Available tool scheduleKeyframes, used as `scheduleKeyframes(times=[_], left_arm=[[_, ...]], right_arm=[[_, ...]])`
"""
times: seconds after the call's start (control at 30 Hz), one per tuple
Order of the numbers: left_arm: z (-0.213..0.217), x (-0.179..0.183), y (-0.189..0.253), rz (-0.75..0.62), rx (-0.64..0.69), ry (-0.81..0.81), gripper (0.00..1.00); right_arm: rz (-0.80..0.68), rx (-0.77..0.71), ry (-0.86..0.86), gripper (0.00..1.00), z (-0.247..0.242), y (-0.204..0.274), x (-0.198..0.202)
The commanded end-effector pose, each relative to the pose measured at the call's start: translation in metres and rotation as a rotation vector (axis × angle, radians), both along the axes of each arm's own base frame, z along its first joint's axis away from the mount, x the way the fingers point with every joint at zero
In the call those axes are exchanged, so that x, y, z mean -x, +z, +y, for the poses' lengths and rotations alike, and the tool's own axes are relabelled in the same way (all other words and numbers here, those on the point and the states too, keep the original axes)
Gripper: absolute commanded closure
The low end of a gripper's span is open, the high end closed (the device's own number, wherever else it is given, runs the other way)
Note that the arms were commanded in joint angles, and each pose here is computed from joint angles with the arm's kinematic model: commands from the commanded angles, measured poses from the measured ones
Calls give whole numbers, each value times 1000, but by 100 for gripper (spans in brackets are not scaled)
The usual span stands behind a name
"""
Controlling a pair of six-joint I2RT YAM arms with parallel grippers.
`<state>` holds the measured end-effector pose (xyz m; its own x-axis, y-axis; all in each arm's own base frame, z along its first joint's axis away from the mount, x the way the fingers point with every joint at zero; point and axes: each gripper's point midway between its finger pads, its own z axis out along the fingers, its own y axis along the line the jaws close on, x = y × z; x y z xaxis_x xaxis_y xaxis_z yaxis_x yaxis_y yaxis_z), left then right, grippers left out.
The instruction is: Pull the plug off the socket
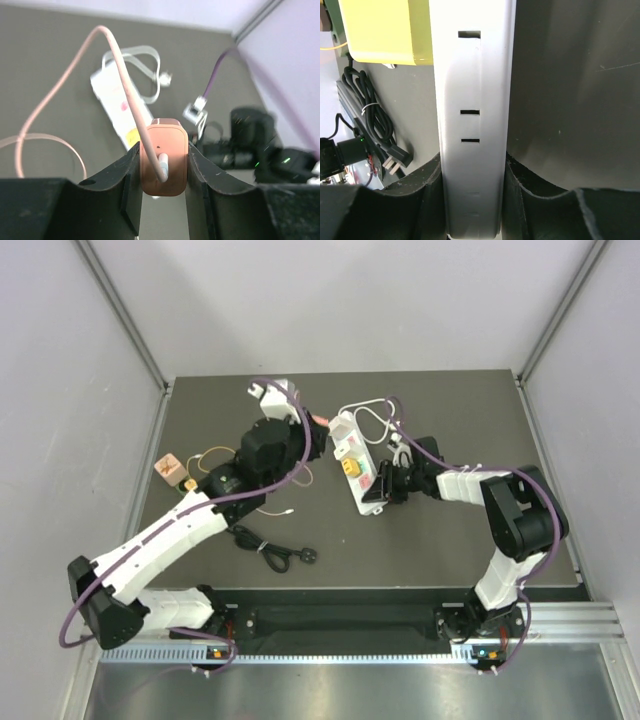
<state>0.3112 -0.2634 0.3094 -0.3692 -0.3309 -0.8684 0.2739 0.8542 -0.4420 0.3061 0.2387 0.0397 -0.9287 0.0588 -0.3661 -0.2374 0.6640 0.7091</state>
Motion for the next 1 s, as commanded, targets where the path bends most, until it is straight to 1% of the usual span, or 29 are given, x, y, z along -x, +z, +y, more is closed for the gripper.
scheduleKeyframes(times=[0.0, 0.07, 0.1, 0.17, 0.2, 0.27, 0.3, 0.43, 0.53, 0.57, 0.6, 0.63, 0.7, 0.77, 0.8, 0.87, 0.97], left_arm=[[20, -8, 85, -179, -44, 45, 100], [24, -12, 111, -232, -62, 60, 100], [23, -15, 137, -270, -45, 69, 100], [26, -20, 164, -323, -56, 89, 100], [25, -23, 189, -361, -36, 96, 100], [25, -26, 210, -404, -51, 99, 100], [24, -29, 232, -440, -30, 109, 100], [25, -34, 280, -535, -13, 133, 100], [27, -36, 312, -602, 15, 162, 100], [33, -32, 329, -640, 44, 177, 100], [31, -35, 331, -648, 45, 184, 100], [33, -35, 336, -665, 43, 195, 100], [36, -36, 345, -691, 62, 213, 100], [38, -37, 347, -698, 68, 220, 100], [39, -37, 349, -704, 73, 225, 100], [37, -43, 344, -694, 60, 229, 100], [35, -51, 333, -670, 58, 221, 100]], right_arm=[[-83, 28, -4, 76, -5, 6, -22], [-84, 27, -6, 75, -6, 6, -23], [-79, 29, -6, 75, -7, 5, -22], [-82, 26, -8, 75, -8, 7, -24], [-82, 26, -9, 75, -9, 7, -24], [-85, 22, -5, 74, -8, 8, -24], [-86, 22, -5, 74, -9, 9, -24], [-85, 13, 1, 74, -7, 11, -24], [-88, 12, 3, 74, -8, 11, -25], [-83, 15, 9, 73, -8, 10, -24], [-87, 17, 17, 73, -7, 10, -24], [-86, 19, 20, 70, -8, 9, -24], [-90, 31, 35, 59, -8, 7, -25], [-93, 38, 39, 52, -10, 4, -26], [-64, 46, 41, 50, -11, -1, -21], [-59, 48, 46, 50, -13, -4, -21], [-65, 51, 48, 43, -17, -3, -22]])
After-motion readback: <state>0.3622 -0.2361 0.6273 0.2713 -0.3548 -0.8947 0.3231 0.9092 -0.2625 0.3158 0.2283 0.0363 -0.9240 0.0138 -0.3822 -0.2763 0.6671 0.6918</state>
